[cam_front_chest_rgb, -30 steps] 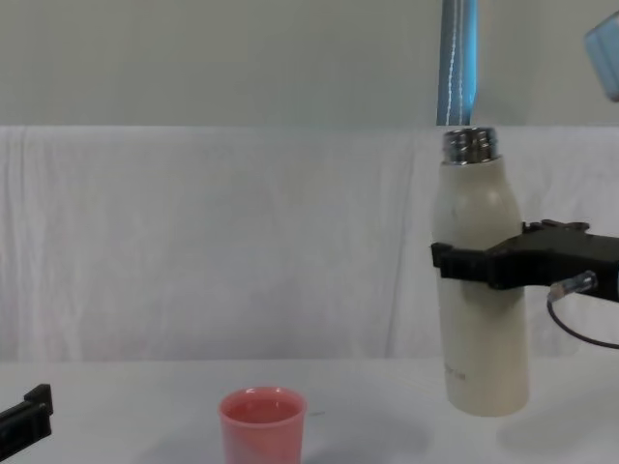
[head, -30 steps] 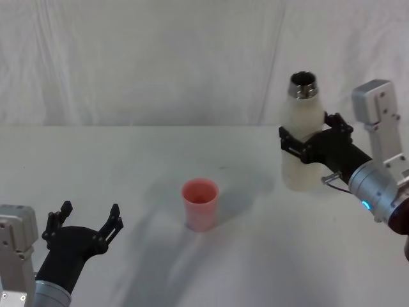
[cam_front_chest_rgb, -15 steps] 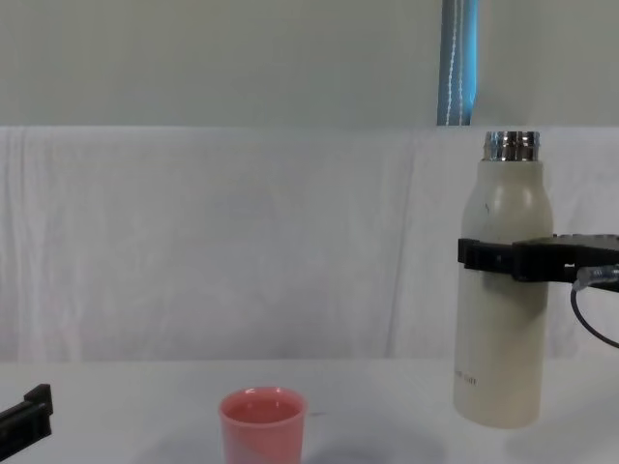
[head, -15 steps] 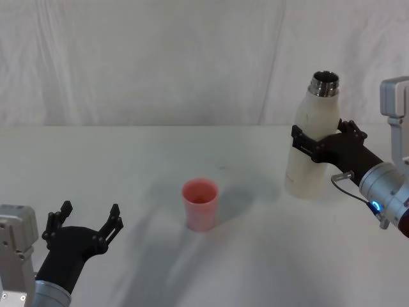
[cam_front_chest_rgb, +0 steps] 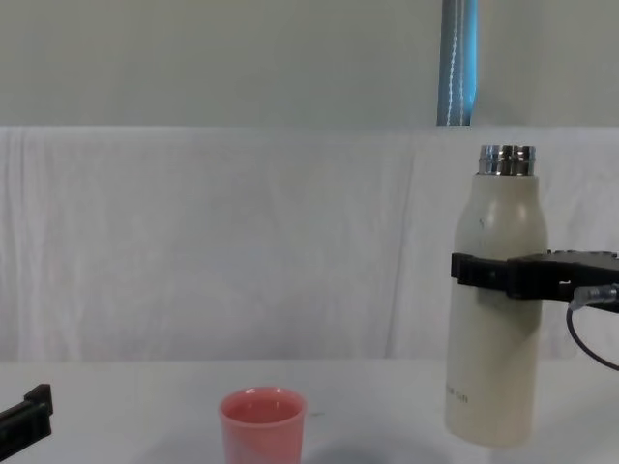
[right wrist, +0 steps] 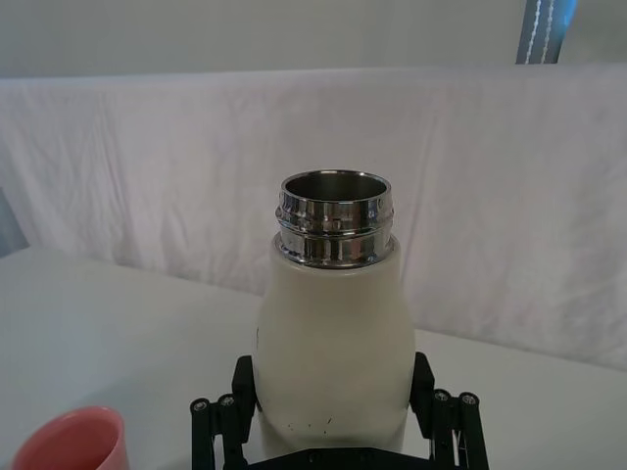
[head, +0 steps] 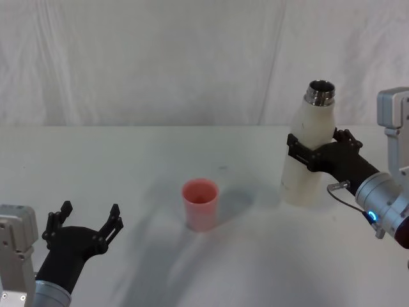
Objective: Grasp the thermos with one hand and pour water into the cup lid.
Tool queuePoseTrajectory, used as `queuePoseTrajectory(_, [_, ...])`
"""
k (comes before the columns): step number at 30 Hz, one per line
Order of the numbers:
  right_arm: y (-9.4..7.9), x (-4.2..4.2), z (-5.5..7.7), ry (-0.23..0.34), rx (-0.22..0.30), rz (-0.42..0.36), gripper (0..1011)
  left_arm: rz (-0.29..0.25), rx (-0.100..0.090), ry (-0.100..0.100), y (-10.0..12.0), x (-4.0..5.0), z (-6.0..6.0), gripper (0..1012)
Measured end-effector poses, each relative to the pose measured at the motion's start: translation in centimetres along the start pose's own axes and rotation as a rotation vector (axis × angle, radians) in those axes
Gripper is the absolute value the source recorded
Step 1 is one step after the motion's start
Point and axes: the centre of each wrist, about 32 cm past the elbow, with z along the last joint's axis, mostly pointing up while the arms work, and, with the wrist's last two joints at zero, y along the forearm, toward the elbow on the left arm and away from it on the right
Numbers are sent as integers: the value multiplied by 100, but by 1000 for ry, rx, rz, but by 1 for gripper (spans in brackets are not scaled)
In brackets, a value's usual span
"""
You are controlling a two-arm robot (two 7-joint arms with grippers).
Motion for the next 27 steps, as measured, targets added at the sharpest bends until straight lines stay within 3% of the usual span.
queuePoseTrajectory(14, [75,-35,-184,-12,-17,25,951,0,0,0,0,0,0,1001])
queuePoseTrajectory(27, [183,-101,-238,6,-14,39,951,0,0,0,0,0,0,1001])
